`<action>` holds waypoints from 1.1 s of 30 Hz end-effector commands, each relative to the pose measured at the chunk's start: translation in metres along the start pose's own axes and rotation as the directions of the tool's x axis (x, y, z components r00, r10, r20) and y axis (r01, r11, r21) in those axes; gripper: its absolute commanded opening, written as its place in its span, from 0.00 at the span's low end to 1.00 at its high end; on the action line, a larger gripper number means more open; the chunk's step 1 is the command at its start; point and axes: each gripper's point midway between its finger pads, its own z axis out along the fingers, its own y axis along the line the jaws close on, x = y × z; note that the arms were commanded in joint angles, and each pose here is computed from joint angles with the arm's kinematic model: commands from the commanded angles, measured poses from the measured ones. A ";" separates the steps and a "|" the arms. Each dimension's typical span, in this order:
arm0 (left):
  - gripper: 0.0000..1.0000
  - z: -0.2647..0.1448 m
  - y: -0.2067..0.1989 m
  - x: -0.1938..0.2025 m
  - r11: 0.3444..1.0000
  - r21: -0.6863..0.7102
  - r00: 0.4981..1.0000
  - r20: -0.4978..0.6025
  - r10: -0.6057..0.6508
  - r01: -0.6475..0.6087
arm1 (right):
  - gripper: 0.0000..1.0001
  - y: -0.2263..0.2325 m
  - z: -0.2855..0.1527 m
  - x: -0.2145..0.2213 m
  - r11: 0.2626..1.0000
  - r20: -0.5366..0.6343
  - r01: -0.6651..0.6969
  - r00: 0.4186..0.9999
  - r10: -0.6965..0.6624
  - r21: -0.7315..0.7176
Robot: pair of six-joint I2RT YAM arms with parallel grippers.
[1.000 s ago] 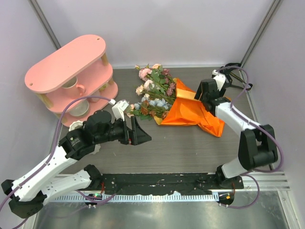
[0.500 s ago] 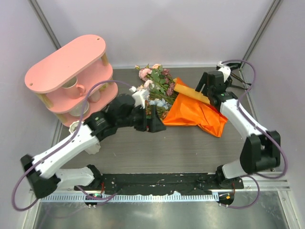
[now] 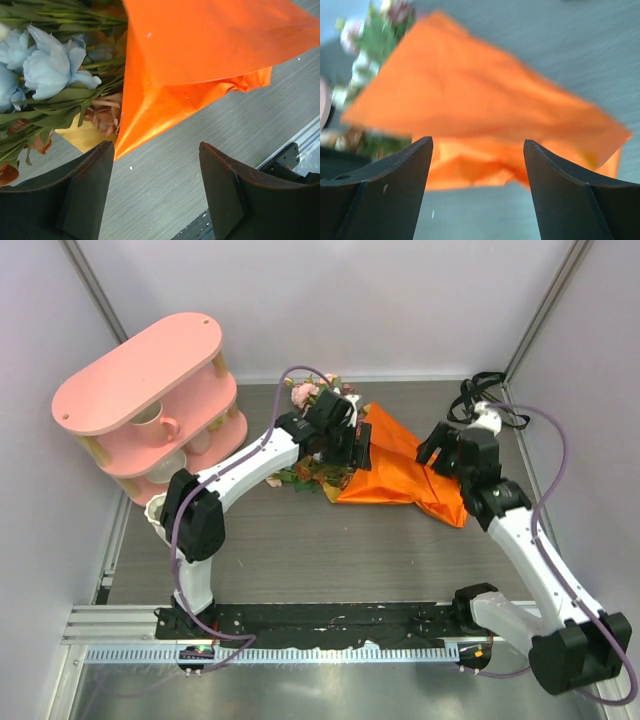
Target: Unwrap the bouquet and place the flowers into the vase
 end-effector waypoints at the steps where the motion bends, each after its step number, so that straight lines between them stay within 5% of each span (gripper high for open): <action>1: 0.75 -0.017 -0.009 -0.011 0.998 0.055 0.996 0.086 0.022 -0.026 | 0.78 0.031 -0.032 0.093 0.967 -0.241 -0.062 0.971 0.000 -0.249; 5: 0.73 -0.016 -0.006 -0.014 0.997 0.078 0.995 0.096 -0.013 0.005 | 0.77 0.039 -0.033 0.130 0.950 -0.267 -0.133 0.962 0.055 -0.283; 9: 0.73 -0.017 -0.009 -0.020 0.994 0.108 0.992 0.122 -0.020 0.007 | 0.79 0.022 0.013 0.120 0.987 -0.185 -0.093 0.980 0.069 -0.127; 15: 0.74 -0.006 -0.016 -0.027 0.981 0.192 0.996 0.085 -0.037 0.020 | 0.79 -0.014 0.086 0.057 0.988 -0.086 -0.131 0.987 0.138 0.082; 19: 0.77 0.009 -0.007 -0.042 0.973 0.220 0.996 0.045 -0.076 0.065 | 0.79 -0.017 0.113 0.007 0.987 -0.024 -0.131 0.991 0.134 0.096; 29: 0.89 0.079 0.019 -0.057 0.984 0.166 0.998 -0.018 -0.063 0.065 | 0.78 -0.043 0.150 0.018 0.985 -0.275 -0.032 0.958 0.079 0.172; 33: 0.89 0.097 0.018 -0.048 0.975 0.203 0.995 -0.066 -0.076 0.088 | 0.78 -0.015 0.123 0.014 0.993 -0.249 -0.117 0.961 0.120 0.026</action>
